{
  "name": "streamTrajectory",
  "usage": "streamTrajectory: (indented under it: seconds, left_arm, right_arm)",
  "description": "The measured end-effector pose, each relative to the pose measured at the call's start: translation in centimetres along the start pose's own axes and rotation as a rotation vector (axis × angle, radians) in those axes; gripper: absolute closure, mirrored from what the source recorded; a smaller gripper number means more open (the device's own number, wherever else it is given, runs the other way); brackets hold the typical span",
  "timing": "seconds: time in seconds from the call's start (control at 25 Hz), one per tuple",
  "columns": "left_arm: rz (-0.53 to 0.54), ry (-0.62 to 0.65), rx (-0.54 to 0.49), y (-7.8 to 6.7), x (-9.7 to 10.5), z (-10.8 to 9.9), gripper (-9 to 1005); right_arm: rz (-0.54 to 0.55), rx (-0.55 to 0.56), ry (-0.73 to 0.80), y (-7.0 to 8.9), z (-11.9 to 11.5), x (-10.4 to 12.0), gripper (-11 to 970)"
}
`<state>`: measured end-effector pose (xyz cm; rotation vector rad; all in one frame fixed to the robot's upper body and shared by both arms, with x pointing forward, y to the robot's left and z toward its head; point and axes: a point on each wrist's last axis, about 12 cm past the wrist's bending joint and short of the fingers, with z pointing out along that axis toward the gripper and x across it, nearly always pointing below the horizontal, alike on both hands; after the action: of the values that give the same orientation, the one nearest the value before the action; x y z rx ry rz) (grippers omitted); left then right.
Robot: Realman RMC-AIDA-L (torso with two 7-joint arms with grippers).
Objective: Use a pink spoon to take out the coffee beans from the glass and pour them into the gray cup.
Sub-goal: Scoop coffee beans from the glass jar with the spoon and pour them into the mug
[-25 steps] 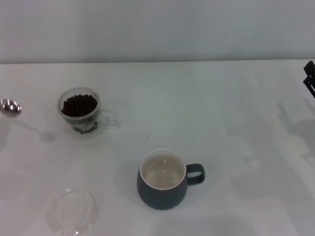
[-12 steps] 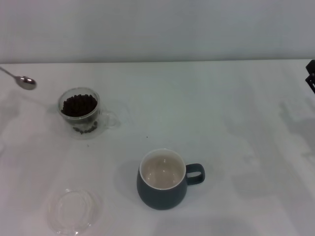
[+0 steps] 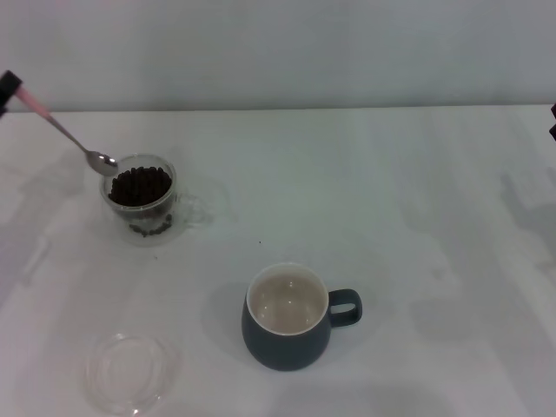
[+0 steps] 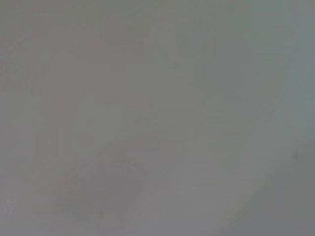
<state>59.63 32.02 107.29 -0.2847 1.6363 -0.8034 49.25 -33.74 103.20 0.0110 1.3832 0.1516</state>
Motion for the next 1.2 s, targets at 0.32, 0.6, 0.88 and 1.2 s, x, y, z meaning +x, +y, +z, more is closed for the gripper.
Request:
streamTrajectory:
  seconds: [0.32, 0.6, 0.88, 1.2]
  left_arm:
    - [0.042, 0.039, 0.004, -0.7, 1.0, 0.9, 860]
    - [-0.024, 0.072, -0.021, -0.8, 2.4, 1.2, 860]
    - [-0.050, 0.086, -0.037, -0.8, 3.1, 1.1, 861]
    - [-0.226, 0.076, -0.076, -0.3, 3.8, 0.3, 861]
  right_arm:
    - [-0.003, -0.010, 0.006, 0.2, 0.9, 0.0, 142]
    - [-0.001, -0.008, 0.013, 0.2, 0.9, 0.1, 142]
    - [0.005, -0.005, 0.019, 0.3, 0.8, 0.2, 142]
    - [0.004, -0.005, 0.018, 0.3, 0.8, 0.2, 142]
